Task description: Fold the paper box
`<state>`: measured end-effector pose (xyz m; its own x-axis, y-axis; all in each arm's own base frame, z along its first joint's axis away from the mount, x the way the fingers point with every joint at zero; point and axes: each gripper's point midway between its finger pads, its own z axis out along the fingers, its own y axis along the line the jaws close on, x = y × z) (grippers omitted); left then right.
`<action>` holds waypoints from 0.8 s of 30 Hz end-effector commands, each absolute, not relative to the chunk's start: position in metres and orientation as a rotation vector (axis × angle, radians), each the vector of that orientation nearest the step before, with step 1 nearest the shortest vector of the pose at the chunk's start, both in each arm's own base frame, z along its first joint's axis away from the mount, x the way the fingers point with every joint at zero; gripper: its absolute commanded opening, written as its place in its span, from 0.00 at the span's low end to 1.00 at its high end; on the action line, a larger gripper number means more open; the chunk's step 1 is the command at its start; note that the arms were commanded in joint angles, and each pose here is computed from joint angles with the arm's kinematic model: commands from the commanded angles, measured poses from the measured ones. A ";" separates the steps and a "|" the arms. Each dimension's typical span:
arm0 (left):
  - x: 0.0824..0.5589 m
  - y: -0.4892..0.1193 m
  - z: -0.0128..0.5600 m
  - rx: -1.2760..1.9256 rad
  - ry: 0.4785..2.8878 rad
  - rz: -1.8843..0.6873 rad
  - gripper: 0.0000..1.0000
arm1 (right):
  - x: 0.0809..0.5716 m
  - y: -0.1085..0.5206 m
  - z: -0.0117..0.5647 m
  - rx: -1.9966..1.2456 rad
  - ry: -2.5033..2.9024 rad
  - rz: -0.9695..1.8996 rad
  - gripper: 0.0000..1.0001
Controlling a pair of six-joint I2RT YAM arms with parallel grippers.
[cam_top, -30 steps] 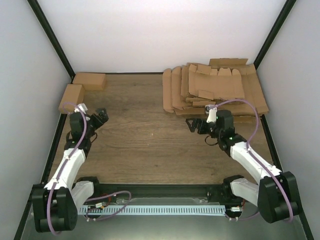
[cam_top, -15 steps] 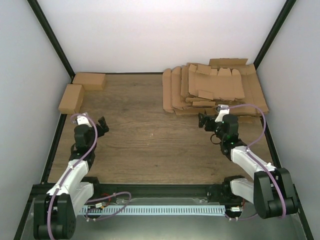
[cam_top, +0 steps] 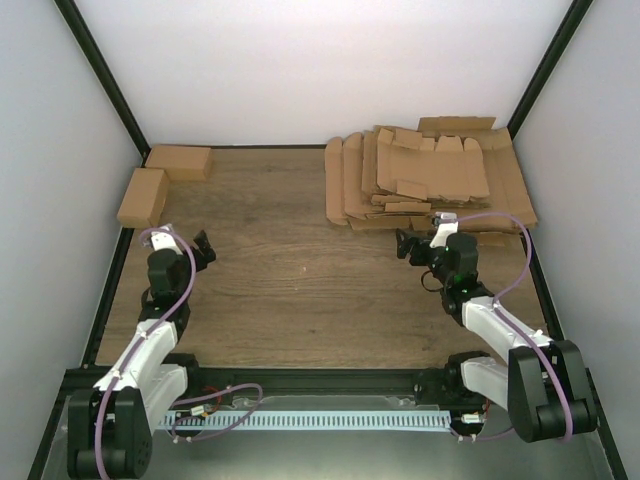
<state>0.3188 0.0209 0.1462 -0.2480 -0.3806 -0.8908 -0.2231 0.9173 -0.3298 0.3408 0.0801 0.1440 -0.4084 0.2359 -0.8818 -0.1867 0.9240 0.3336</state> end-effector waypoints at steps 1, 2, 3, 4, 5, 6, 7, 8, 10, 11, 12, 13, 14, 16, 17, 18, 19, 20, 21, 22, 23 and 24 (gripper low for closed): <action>0.324 0.022 0.157 -0.437 1.804 -0.149 1.00 | 0.346 0.079 0.159 0.016 1.887 0.454 1.00; 0.324 0.022 0.157 -0.439 1.805 -0.148 1.00 | 0.347 0.079 0.158 0.018 1.889 0.450 1.00; 0.325 0.022 0.157 -0.441 1.808 -0.146 1.00 | 0.349 0.078 0.159 0.020 1.886 0.443 1.00; 0.326 0.023 0.157 -0.445 1.808 -0.145 1.00 | 0.352 0.077 0.158 0.021 1.887 0.431 1.00; 0.328 0.024 0.157 -0.456 1.804 -0.138 1.00 | 0.356 0.075 0.161 0.022 1.874 0.416 1.00; 0.330 0.028 0.158 -0.476 1.791 -0.129 1.00 | 0.360 0.074 0.162 0.027 1.864 0.401 1.00; 0.333 0.033 0.157 -0.502 1.780 -0.104 1.00 | 0.365 0.072 0.163 0.028 1.854 0.386 1.00; 0.338 0.036 0.161 -0.508 1.756 -0.086 1.00 | 0.372 0.071 0.167 0.022 1.839 0.372 1.00; 0.348 0.042 0.170 -0.464 1.716 -0.015 1.00 | 0.383 0.071 0.170 -0.011 1.823 0.365 1.00; 0.352 0.048 0.173 -0.465 1.696 0.034 1.00 | 0.389 0.069 0.171 -0.024 1.813 0.362 1.00; 0.357 0.055 0.175 -0.469 1.684 0.087 1.00 | 0.393 0.064 0.173 -0.029 1.798 0.359 1.00; 0.363 0.062 0.174 -0.480 1.680 0.131 1.00 | 0.399 0.051 0.175 -0.012 1.784 0.355 1.00; 0.370 0.067 0.172 -0.482 1.684 0.154 1.00 | 0.402 0.043 0.176 -0.007 1.770 0.375 1.00; 0.385 0.071 0.159 -0.460 1.729 0.156 1.00 | 0.407 0.033 0.175 -0.036 1.755 0.434 1.00; 0.393 0.071 0.158 -0.436 1.746 0.164 1.00 | 0.409 0.031 0.174 -0.045 1.750 0.447 1.00; 0.400 0.071 0.157 -0.409 1.746 0.170 1.00 | 0.411 0.030 0.171 -0.057 1.756 0.449 1.00; 0.404 0.070 0.153 -0.392 1.760 0.161 1.00 | 0.413 0.029 0.172 -0.057 1.753 0.447 1.00; 0.407 0.070 0.148 -0.390 1.781 0.150 0.99 | 0.416 0.028 0.172 -0.058 1.755 0.451 1.00; 0.409 0.071 0.145 -0.387 1.793 0.142 0.98 | 0.418 0.029 0.174 -0.081 1.747 0.447 1.00; 0.410 0.070 0.143 -0.382 1.798 0.133 0.98 | 0.418 0.030 0.177 -0.106 1.733 0.435 1.00; 0.409 0.070 0.141 -0.376 1.799 0.123 0.97 | 0.420 0.028 0.178 -0.105 1.722 0.415 1.00; 0.407 0.067 0.140 -0.363 1.794 0.110 0.97 | 0.422 0.023 0.179 -0.091 1.717 0.398 1.00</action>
<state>0.3995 0.0720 0.1262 -0.2598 -0.2207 -0.9401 -0.3673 0.9229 -0.1151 0.4086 0.0213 0.1434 -0.3164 0.2212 -0.9225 -0.2058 0.9332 0.2944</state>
